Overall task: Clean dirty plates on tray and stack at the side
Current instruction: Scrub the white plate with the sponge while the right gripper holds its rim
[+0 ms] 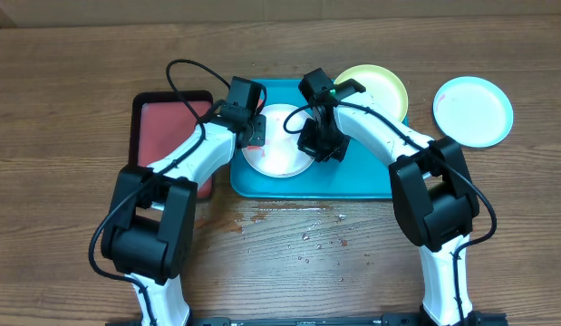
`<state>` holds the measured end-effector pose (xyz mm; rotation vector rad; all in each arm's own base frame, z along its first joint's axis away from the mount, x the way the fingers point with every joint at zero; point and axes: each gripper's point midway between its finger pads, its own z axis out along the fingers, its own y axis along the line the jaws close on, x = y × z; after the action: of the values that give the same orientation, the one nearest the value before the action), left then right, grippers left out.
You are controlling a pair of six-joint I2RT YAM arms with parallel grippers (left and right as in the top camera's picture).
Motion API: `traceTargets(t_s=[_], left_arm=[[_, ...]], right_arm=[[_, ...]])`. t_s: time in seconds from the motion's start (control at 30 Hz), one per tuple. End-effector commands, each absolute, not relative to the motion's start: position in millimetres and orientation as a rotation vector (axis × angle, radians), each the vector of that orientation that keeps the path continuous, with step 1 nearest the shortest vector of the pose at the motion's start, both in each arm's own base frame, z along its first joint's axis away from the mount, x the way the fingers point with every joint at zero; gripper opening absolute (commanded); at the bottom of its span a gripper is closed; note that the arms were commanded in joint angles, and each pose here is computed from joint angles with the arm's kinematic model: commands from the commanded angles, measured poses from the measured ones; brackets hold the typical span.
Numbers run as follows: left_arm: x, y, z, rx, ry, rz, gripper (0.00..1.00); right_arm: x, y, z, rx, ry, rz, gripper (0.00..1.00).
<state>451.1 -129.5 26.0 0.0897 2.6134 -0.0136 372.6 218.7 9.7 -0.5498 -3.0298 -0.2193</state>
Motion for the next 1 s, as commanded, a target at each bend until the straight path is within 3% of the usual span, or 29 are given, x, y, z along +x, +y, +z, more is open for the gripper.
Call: traceTargets(t_s=[0.0,0.33,0.8,0.97], left_arm=[[455.7,-125.0,13.6,0.087,2.622,0.012,0.04],[455.1,-125.1,10.3,0.088,2.629,0.013,0.04],[410.5,-114.9,-8.0,0.082,2.827,0.057,0.04],[400.7,-130.3,-3.5,0.080,2.866,-0.082,0.04]], right_arm=[[363.9,211.8,-3.9,-0.517,-3.019,-0.126,0.04],[364.7,212.3,-3.9,-0.518,-3.021,-0.130,0.04],[371.8,214.8,-4.0,-0.539,-3.044,-0.153,0.04],[379.9,200.2,-4.6,-0.627,-3.092,-0.036,0.04]])
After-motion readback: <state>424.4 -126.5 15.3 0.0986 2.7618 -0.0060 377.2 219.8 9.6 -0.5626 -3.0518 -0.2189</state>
